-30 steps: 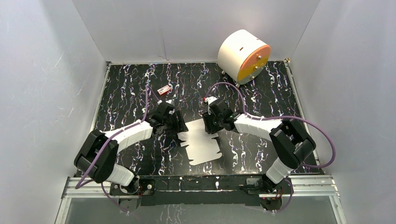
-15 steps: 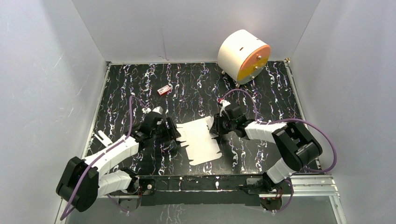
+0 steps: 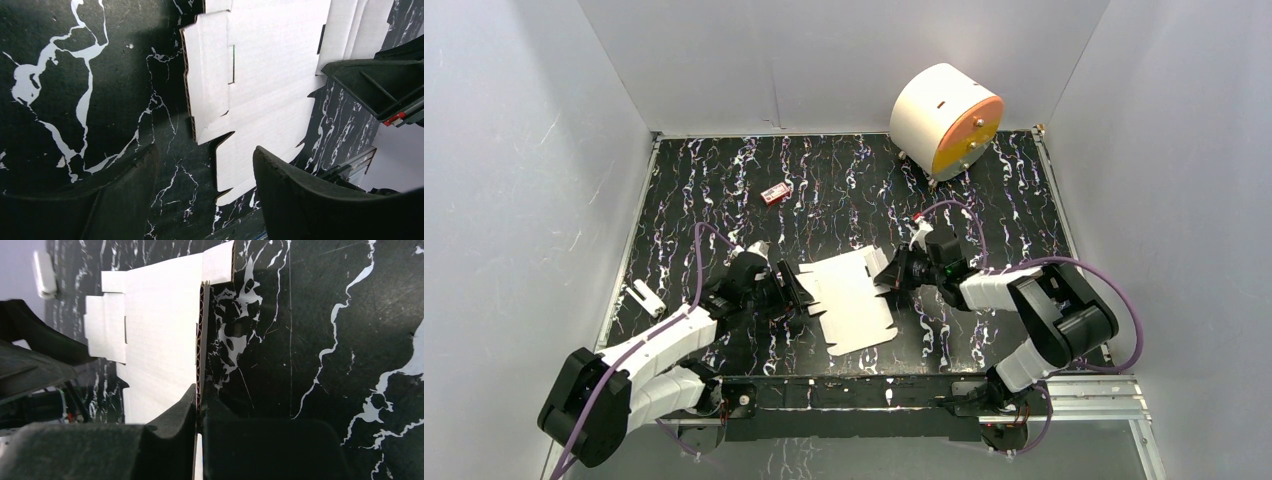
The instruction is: Fold the paper box
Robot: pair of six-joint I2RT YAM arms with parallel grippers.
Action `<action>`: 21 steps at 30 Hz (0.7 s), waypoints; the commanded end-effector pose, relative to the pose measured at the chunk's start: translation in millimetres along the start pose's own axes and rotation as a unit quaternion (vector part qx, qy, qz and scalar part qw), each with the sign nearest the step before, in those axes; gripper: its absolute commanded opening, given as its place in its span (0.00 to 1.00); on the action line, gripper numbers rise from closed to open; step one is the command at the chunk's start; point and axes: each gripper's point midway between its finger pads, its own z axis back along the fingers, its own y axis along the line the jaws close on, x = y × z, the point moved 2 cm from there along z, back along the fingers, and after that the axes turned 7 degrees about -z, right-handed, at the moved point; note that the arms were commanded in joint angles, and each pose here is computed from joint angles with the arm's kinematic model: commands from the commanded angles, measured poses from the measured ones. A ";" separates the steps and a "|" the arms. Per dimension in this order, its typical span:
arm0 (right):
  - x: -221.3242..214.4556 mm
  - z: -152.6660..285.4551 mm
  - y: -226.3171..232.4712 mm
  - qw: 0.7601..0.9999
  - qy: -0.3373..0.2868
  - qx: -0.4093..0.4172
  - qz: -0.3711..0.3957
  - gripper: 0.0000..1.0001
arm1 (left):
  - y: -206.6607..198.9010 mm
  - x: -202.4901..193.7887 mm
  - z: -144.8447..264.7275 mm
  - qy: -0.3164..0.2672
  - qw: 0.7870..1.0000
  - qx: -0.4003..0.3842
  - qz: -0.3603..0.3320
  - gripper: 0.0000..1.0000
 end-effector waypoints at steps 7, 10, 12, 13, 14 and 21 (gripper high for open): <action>29.3 13.4 34.6 0.993 -0.082 0.076 -0.027 0.00 | -20.2 11.3 -7.3 -0.030 0.997 -0.062 0.040 0.68; 30.7 16.2 34.8 0.992 -0.093 0.078 -0.037 0.00 | -24.8 16.7 -10.3 -0.046 0.995 -0.078 0.042 0.68; 31.6 19.1 35.5 0.991 -0.102 0.079 -0.044 0.00 | -22.4 18.3 -12.7 -0.050 0.995 -0.070 0.046 0.68; 32.2 20.9 35.5 0.990 -0.107 0.079 -0.046 0.00 | -20.3 18.9 -13.4 -0.053 0.995 -0.065 0.048 0.68; 33.1 22.4 35.9 0.989 -0.112 0.078 -0.048 0.00 | -18.4 19.0 -14.0 -0.057 0.995 -0.062 0.050 0.68; 36.1 29.8 39.3 0.986 -0.129 0.085 -0.059 0.00 | -9.6 16.4 -21.2 -0.075 0.991 -0.063 0.090 0.66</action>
